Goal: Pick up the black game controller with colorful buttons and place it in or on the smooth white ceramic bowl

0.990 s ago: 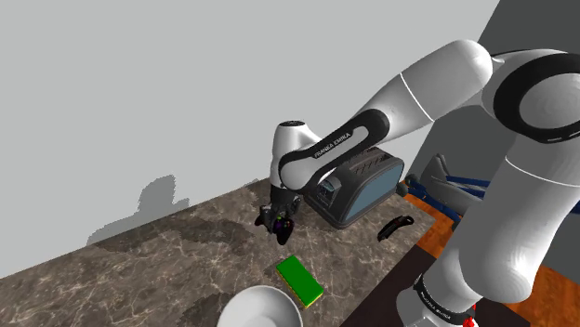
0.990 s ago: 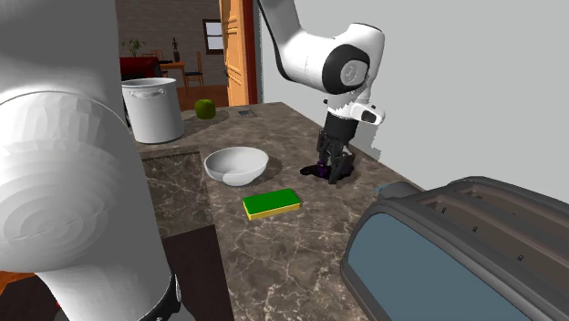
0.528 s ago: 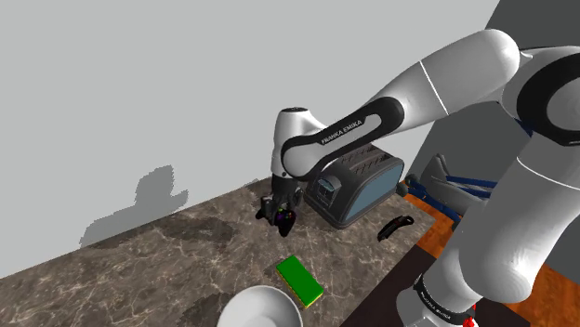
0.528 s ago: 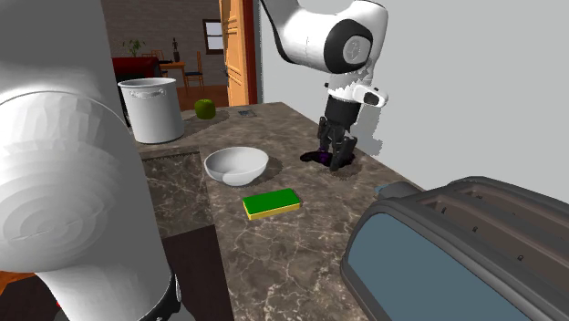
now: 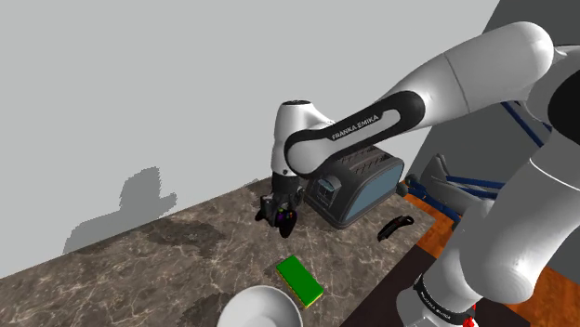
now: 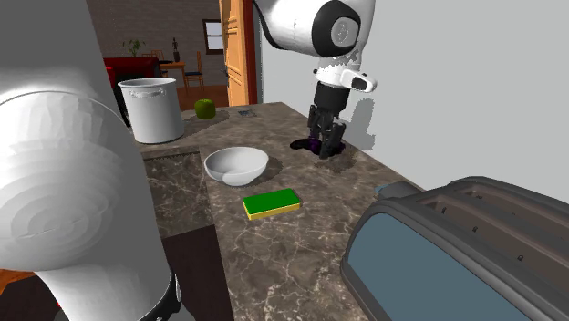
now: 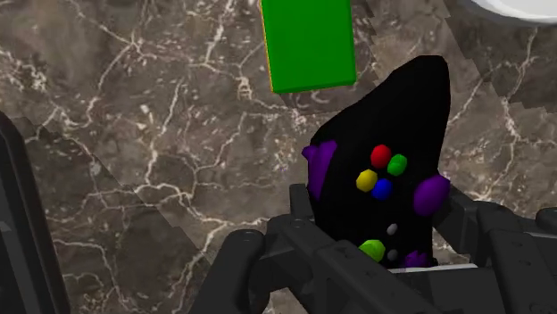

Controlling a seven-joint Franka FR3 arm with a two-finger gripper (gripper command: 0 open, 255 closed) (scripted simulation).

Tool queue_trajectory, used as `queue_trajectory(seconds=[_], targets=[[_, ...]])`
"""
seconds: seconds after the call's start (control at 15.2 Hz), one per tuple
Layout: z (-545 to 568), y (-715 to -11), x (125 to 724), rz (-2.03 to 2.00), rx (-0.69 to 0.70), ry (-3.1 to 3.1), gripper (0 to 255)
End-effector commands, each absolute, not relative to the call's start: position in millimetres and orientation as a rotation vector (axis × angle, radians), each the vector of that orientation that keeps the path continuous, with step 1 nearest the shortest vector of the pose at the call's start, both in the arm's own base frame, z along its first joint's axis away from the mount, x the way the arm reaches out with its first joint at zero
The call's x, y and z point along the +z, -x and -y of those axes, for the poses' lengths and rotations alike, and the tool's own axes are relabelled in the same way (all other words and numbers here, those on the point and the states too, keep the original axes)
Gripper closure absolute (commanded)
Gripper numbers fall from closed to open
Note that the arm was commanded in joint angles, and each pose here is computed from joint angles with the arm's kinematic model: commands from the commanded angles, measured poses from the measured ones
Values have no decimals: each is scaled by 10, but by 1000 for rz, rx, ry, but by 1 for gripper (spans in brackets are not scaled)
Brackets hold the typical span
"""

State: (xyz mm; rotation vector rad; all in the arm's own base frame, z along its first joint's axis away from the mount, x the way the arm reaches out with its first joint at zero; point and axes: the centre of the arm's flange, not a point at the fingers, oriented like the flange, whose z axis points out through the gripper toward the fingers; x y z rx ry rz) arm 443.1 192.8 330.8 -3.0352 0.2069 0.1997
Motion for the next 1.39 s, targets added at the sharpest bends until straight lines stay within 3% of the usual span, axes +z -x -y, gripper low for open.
queue_trajectory(seconds=[0.0,1.32], targets=[[-2106,-4267,3308,-208,200,3035,255],[-3806,-2656,3131,-208,200,3035,255]])
